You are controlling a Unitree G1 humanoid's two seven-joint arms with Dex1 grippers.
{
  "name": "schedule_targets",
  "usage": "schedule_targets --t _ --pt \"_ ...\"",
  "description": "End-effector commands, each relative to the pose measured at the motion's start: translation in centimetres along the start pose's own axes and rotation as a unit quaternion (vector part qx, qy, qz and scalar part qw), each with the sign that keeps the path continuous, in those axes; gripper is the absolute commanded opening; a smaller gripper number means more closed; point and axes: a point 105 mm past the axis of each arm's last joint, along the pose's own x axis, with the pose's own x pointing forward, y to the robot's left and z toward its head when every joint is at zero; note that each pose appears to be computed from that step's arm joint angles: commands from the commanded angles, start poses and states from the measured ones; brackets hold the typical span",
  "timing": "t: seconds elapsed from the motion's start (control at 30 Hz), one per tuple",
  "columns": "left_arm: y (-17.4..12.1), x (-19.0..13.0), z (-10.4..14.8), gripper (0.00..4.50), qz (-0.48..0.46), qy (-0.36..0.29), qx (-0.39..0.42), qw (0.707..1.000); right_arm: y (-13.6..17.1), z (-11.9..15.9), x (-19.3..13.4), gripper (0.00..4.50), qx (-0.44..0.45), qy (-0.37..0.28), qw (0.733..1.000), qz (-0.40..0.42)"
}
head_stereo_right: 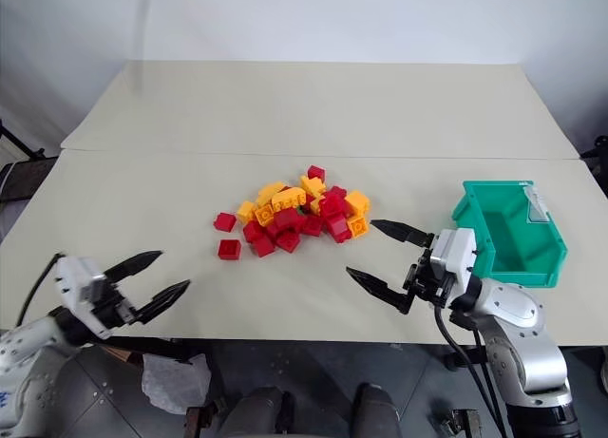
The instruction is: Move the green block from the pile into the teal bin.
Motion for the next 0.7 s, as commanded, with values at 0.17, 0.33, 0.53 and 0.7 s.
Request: schedule_targets --t 0.17,0.33,0.53,0.7 --pt "-2.9 7.5 2.8 4.5 -0.149 0.002 0.041 0.988 -0.9 -0.1 -2.6 4.47 -0.021 0.027 0.999 -0.032" --pt "-3.2 11.6 1.9 3.59 -0.187 0.041 0.055 0.98 -0.8 0.0 -3.0 4.5 -0.025 0.024 0.998 -0.054" --pt "-2.0 15.2 1.3 1.65 -0.166 0.067 0.086 0.98 -0.6 0.2 -3.2 4.5 -0.03 0.019 0.996 -0.081" --pt "-0.4 18.8 2.5 0.75 -0.132 0.043 0.079 0.987 -0.3 0.3 -3.1 4.5 -0.033 0.015 0.995 -0.091"
